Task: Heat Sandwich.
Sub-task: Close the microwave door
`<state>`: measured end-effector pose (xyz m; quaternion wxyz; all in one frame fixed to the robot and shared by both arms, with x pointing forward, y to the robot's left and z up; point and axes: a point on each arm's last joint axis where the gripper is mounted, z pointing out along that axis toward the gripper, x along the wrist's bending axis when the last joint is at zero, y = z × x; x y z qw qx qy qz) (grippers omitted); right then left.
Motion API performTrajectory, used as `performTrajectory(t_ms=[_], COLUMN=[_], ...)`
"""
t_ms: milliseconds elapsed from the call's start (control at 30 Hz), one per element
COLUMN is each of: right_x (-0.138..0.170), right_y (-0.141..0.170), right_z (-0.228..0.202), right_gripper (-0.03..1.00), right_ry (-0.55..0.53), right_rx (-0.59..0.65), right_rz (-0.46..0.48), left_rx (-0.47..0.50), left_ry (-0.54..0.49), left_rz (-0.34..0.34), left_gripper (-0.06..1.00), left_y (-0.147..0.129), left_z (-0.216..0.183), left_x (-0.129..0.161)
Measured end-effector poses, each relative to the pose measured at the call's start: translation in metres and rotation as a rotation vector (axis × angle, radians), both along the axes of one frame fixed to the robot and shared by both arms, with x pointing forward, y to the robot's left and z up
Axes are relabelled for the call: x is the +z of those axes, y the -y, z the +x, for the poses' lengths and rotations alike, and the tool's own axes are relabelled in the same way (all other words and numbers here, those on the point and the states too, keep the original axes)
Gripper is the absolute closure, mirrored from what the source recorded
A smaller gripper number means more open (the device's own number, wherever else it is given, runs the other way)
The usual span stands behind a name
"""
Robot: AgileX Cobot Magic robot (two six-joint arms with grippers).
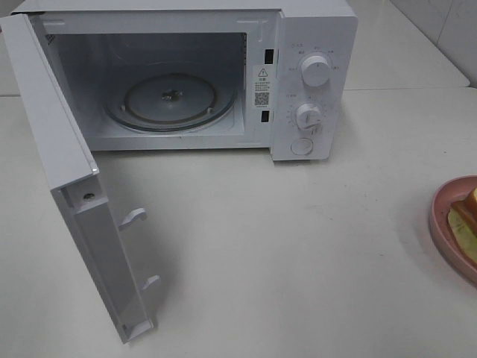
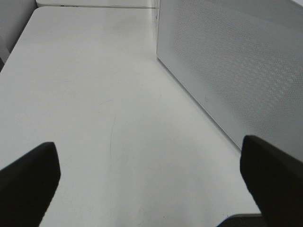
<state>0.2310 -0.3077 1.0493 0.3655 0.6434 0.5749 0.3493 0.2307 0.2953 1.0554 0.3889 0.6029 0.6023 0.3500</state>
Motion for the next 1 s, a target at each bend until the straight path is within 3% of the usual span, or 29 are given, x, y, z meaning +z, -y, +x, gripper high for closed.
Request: performTrajectory(t_ms=[533, 667, 700, 833, 867, 967, 1000], right_x=[0.0, 0.0, 0.0, 0.0, 0.0, 0.0, 0.0], right_y=[0.0, 0.0, 0.0, 0.0, 0.0, 0.0, 0.0], right_z=[0.0, 0.0, 0.0, 0.0, 0.0, 0.0, 0.0], right_gripper=[0.22, 0.22, 0.22, 0.22, 0.22, 0.22, 0.22], right_ry=[0.0, 0.0, 0.0, 0.0, 0.0, 0.0, 0.0], right_rx=[0.0, 0.0, 0.0, 0.0, 0.0, 0.0, 0.0], right_rz=[0.0, 0.0, 0.0, 0.0, 0.0, 0.0, 0.0], left_rx=[0.02, 0.028, 0.028, 0.03, 0.03, 0.034, 0.034], left_ry=[0.049, 0.016, 0.016, -0.048, -0.048, -0.069, -0.069], left_rz=[0.011, 0.014, 0.014, 0.013, 0.013, 0.013, 0.013], left_gripper=[0.02, 0.18, 0.18, 0.51, 0.51, 0.73, 0.73], left_y=[-0.002, -0.004, -0.004, -0.004, -0.004, -0.005, -0.005], left_z=[0.011, 0.039, 0.039, 0.067, 0.067, 0.09, 0.09], left_x=[0.018, 0.025, 0.025, 0.024, 0.024, 0.023, 0.023])
